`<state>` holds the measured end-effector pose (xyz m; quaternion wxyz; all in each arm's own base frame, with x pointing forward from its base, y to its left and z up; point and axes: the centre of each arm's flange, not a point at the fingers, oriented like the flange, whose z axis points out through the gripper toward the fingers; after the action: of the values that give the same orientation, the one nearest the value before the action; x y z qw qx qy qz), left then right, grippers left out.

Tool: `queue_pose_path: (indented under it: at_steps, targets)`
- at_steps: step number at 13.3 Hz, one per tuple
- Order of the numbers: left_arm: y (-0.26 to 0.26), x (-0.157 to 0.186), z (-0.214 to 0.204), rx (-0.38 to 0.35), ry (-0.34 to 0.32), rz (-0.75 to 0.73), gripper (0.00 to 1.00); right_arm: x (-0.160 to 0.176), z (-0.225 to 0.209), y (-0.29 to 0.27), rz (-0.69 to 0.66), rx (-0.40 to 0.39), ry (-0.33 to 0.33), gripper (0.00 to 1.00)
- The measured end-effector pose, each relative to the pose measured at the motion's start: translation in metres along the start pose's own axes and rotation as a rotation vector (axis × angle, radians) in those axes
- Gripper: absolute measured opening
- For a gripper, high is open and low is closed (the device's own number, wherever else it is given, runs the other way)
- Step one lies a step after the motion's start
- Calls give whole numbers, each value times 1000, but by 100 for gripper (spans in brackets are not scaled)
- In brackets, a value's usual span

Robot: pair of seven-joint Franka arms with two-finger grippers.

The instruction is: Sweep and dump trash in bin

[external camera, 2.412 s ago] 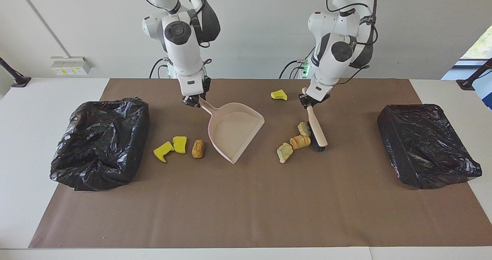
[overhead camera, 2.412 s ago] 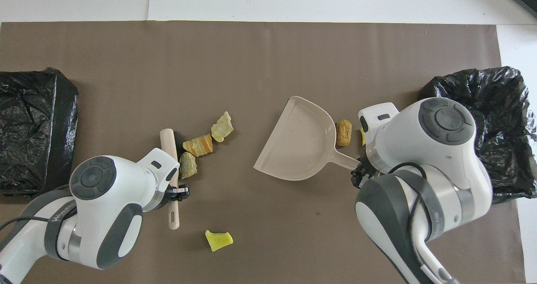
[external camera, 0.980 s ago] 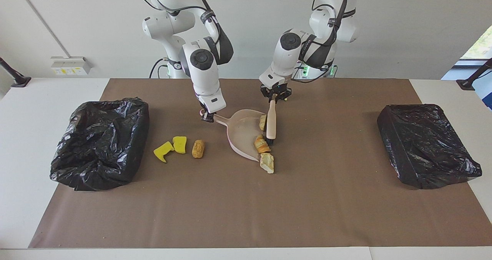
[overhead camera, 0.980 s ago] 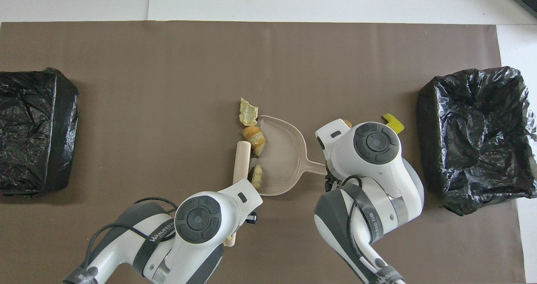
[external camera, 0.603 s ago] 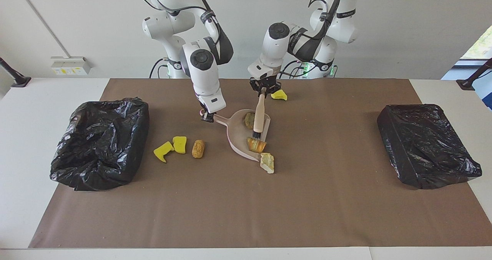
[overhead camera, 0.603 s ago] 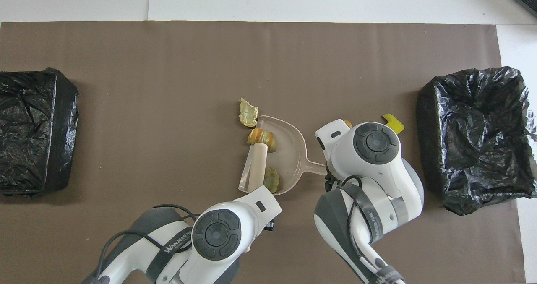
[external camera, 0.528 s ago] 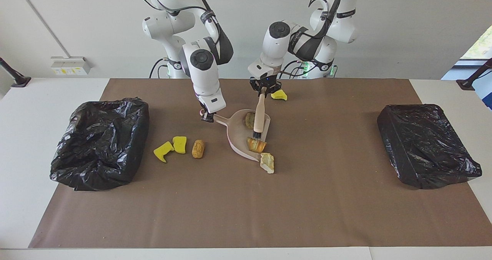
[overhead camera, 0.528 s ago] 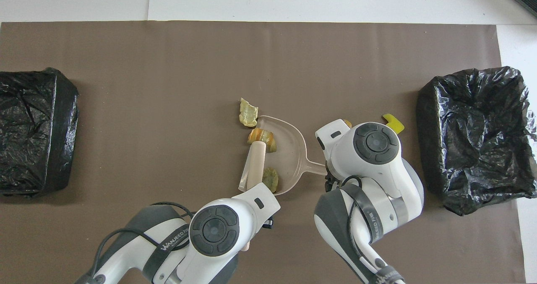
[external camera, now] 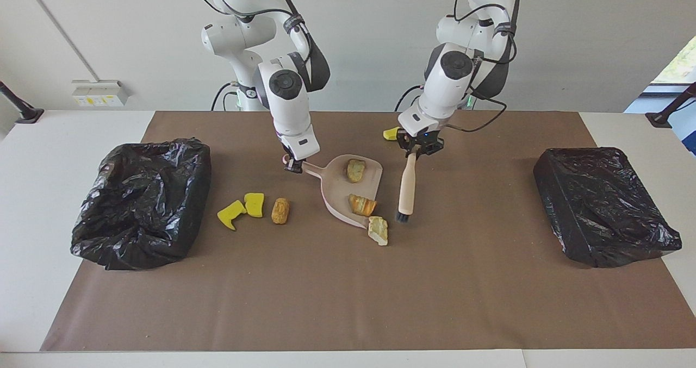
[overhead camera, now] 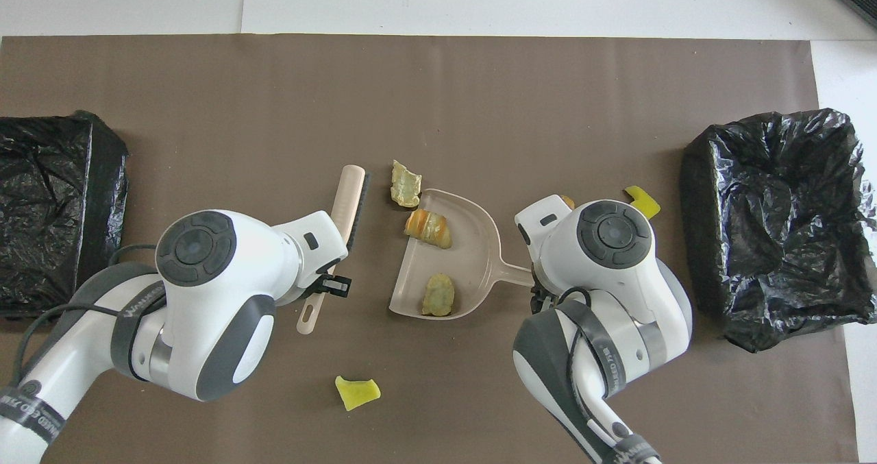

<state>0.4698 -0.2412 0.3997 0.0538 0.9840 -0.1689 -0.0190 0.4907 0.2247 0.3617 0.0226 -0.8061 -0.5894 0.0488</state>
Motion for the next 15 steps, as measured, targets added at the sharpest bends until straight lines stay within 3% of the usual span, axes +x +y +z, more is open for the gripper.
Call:
queue_pose_path:
  at_steps: [2,6,10,15]
  targets:
    - [-21,31,-2,10,20,36,26,0,0,0,0,0,0,32]
    - [-11,77,31,18,37,125,26,0,0,0,0,0,0,32]
    - [-1,74,40,18,10,268,26,6,-2,-1,-62,-71,-37,32]
    - [46,27,56,16,-106,371,26,7,-2,-3,-71,-77,-42,32]
